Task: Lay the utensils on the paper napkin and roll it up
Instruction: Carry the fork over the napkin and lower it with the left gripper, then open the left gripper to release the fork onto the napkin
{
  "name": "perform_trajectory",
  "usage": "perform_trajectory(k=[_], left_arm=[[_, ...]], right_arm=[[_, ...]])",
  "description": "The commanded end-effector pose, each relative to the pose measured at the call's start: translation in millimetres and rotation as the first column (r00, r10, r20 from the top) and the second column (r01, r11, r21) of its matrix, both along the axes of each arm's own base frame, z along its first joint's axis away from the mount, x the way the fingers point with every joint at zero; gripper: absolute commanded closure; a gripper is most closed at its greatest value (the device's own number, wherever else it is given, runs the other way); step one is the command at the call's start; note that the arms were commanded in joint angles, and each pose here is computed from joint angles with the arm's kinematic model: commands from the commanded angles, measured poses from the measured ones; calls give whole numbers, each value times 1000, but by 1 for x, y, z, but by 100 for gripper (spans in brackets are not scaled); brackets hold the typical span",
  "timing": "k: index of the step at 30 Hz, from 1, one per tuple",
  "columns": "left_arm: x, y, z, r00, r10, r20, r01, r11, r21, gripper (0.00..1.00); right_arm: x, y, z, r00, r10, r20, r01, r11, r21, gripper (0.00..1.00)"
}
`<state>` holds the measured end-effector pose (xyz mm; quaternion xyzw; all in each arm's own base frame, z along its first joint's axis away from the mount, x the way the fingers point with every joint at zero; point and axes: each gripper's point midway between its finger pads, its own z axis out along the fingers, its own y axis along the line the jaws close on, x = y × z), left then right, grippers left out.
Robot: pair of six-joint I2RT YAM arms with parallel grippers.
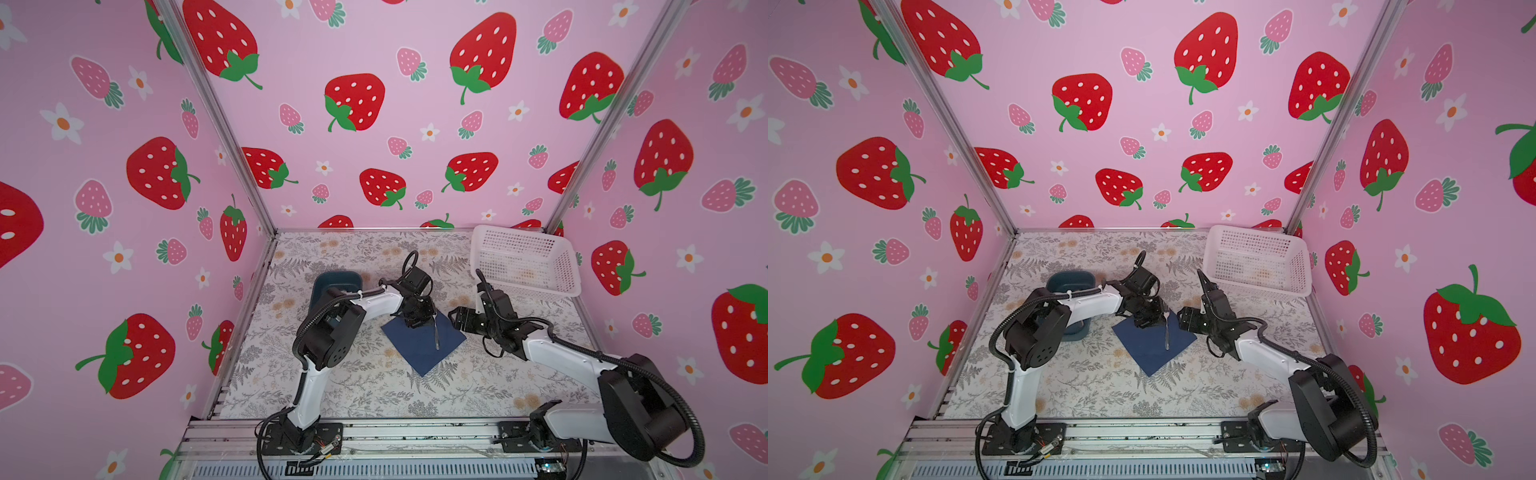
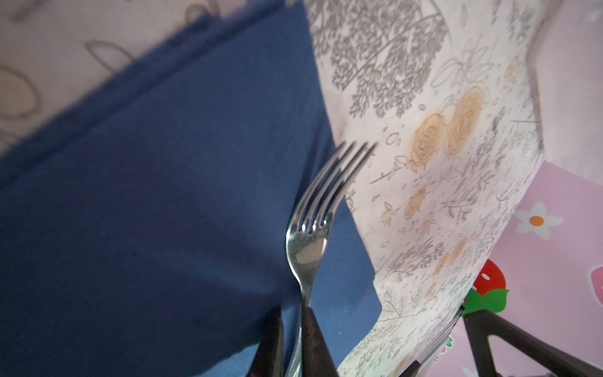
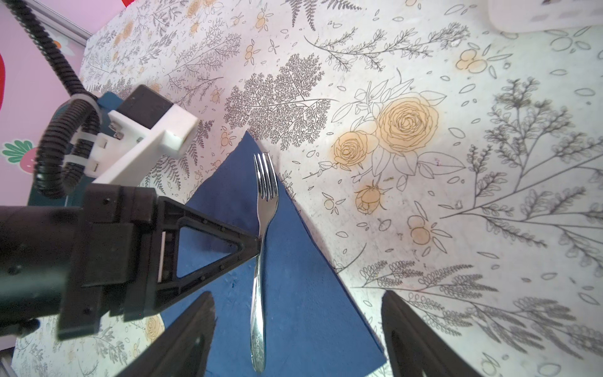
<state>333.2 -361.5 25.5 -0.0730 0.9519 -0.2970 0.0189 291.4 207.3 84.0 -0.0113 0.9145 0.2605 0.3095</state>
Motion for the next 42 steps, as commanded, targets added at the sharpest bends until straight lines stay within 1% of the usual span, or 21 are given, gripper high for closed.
perform_trajectory(k=[1,3,6,8,12,18,20,22,24,27,30,35,37,42], left_arm=[[2,-1,16,999,-11,30,11,1000,2,85],[4,-5,23,998,-26,62,26,1000,-11,82],[6,-7,32,994,-45,105,45,999,-4,76],[7,-5,35,990,-63,125,58,997,41,70],[5,-3,35,983,-116,144,95,985,145,64],[1,-3,29,974,-184,132,142,950,278,63],[4,3,28,969,-194,152,133,931,340,63],[5,4,28,968,-196,154,131,925,356,63],[6,3,26,969,-197,150,133,925,357,63],[5,-2,23,970,-198,138,142,930,338,64],[5,-7,22,969,-207,138,151,930,334,64],[3,-8,15,970,-213,119,160,924,346,64],[3,-5,13,969,-218,118,162,918,363,66],[4,-5,10,966,-236,108,179,908,379,71]], right_arm=[[4,3,4,1000,10,13,-10,1000,13,19],[3,7,4,1000,26,14,-27,999,27,21],[4,6,4,1000,12,8,-12,1000,28,23],[6,-1,3,1000,-30,8,30,999,17,24],[6,-14,6,995,-99,35,98,995,9,23],[5,-33,11,983,-170,69,170,985,6,22],[5,-44,15,972,-219,80,221,975,-8,22],[2,-53,22,958,-262,115,262,965,16,22],[0,-58,28,949,-278,152,273,961,51,21],[-4,-60,32,945,-278,174,268,960,83,21],[-9,-57,24,956,-256,146,245,965,88,20],[-17,-37,14,983,-153,102,141,982,122,19],[-18,-29,12,989,-117,91,104,985,139,18],[-18,-25,0,994,-102,43,96,988,125,18]])
